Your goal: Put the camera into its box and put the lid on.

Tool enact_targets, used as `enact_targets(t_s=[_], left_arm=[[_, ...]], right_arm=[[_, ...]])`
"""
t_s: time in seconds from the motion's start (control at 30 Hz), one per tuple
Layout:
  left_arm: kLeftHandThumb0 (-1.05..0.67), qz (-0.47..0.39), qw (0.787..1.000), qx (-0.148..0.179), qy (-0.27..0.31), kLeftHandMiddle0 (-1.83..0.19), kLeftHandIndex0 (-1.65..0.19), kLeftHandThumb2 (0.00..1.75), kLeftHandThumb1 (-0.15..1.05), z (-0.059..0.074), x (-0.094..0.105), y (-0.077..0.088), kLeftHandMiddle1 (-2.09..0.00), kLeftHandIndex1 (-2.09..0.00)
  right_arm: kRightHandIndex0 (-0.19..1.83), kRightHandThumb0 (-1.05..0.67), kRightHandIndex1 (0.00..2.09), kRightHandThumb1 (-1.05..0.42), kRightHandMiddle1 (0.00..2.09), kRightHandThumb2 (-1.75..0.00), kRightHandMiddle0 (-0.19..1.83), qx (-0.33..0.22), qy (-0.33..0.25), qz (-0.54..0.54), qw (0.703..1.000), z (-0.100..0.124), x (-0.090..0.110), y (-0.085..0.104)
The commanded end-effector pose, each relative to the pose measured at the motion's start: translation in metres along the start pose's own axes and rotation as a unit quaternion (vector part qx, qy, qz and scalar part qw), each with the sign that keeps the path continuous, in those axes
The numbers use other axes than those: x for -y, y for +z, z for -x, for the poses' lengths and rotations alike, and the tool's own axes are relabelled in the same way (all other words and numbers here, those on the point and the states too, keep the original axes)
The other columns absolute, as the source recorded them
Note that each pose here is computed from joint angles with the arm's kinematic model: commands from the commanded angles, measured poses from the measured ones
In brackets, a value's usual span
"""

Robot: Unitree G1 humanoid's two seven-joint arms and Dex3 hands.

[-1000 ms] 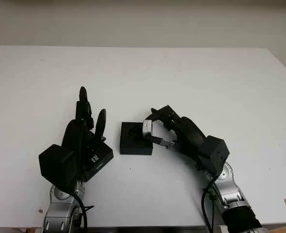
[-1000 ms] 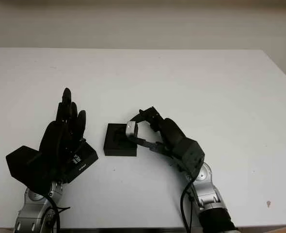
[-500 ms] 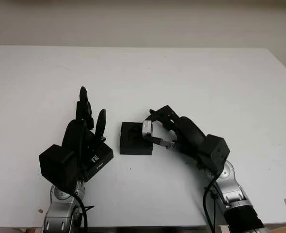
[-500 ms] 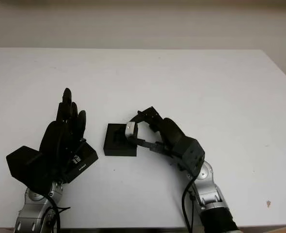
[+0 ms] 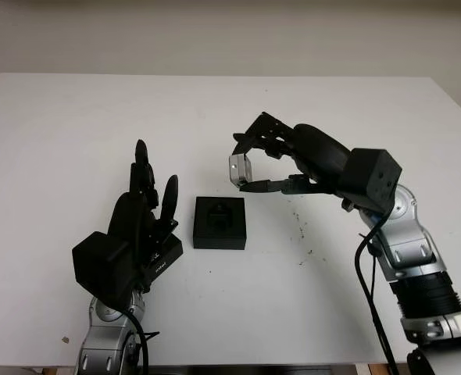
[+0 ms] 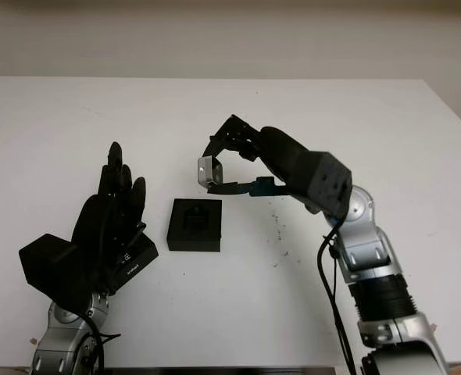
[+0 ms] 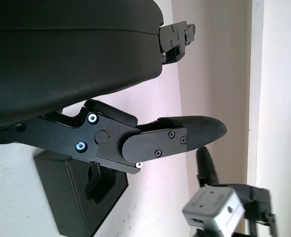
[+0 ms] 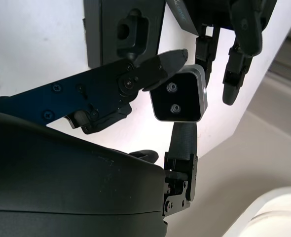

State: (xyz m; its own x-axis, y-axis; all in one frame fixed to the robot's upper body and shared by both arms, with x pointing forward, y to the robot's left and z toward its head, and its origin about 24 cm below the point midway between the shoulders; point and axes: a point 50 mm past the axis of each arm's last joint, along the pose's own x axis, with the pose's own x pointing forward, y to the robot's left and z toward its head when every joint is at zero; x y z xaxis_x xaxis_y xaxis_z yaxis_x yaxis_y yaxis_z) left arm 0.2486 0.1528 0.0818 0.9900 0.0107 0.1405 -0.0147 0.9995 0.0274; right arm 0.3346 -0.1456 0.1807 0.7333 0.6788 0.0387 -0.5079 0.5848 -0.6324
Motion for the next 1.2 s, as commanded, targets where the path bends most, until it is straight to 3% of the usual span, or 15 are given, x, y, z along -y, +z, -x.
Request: enact_targets(t_s=[0.0, 0.23, 0.5, 0.77, 1.17], left_arm=[[-0.67, 0.002, 1.000, 0.000, -0.001, 0.19, 0.19, 0.56, 1.05, 0.000, 0.004, 0.000, -0.04, -0.02], [-0.67, 0.003, 1.000, 0.003, 0.003, 0.19, 0.19, 0.56, 1.05, -0.002, 0.006, 0.001, -0.04, -0.03], [-0.67, 0.011, 1.000, 0.006, 0.005, 0.18, 0.18, 0.55, 1.05, -0.003, 0.007, 0.001, -0.04, -0.02], [-0.68, 0.008, 1.000, 0.009, 0.004, 0.19, 0.19, 0.55, 1.05, -0.004, 0.008, 0.002, -0.04, -0.02], [-0.69, 0.012, 1.000, 0.008, 0.007, 0.19, 0.19, 0.55, 1.05, -0.006, 0.012, -0.001, -0.03, -0.01]], right_arm=[[0.33, -0.41, 0.14, -0.97, 1.66, -0.05, 0.35, 0.001, 0.013, 0.026, 1.000, -0.004, 0.008, 0.007], [0.34, -0.40, 0.13, -0.97, 1.71, -0.05, 0.31, -0.044, 0.059, 0.057, 0.996, -0.007, 0.001, 0.002], [0.33, -0.37, 0.12, -0.98, 1.78, -0.06, 0.28, -0.077, 0.089, 0.058, 0.991, -0.006, -0.027, -0.009], [0.30, -0.40, 0.10, -1.01, 1.89, -0.06, 0.22, -0.092, 0.061, 0.056, 0.992, -0.002, -0.049, -0.016], [0.24, -0.40, 0.07, -1.05, 2.02, -0.10, 0.07, -0.092, 0.023, -0.001, 0.995, 0.001, -0.065, -0.019]])
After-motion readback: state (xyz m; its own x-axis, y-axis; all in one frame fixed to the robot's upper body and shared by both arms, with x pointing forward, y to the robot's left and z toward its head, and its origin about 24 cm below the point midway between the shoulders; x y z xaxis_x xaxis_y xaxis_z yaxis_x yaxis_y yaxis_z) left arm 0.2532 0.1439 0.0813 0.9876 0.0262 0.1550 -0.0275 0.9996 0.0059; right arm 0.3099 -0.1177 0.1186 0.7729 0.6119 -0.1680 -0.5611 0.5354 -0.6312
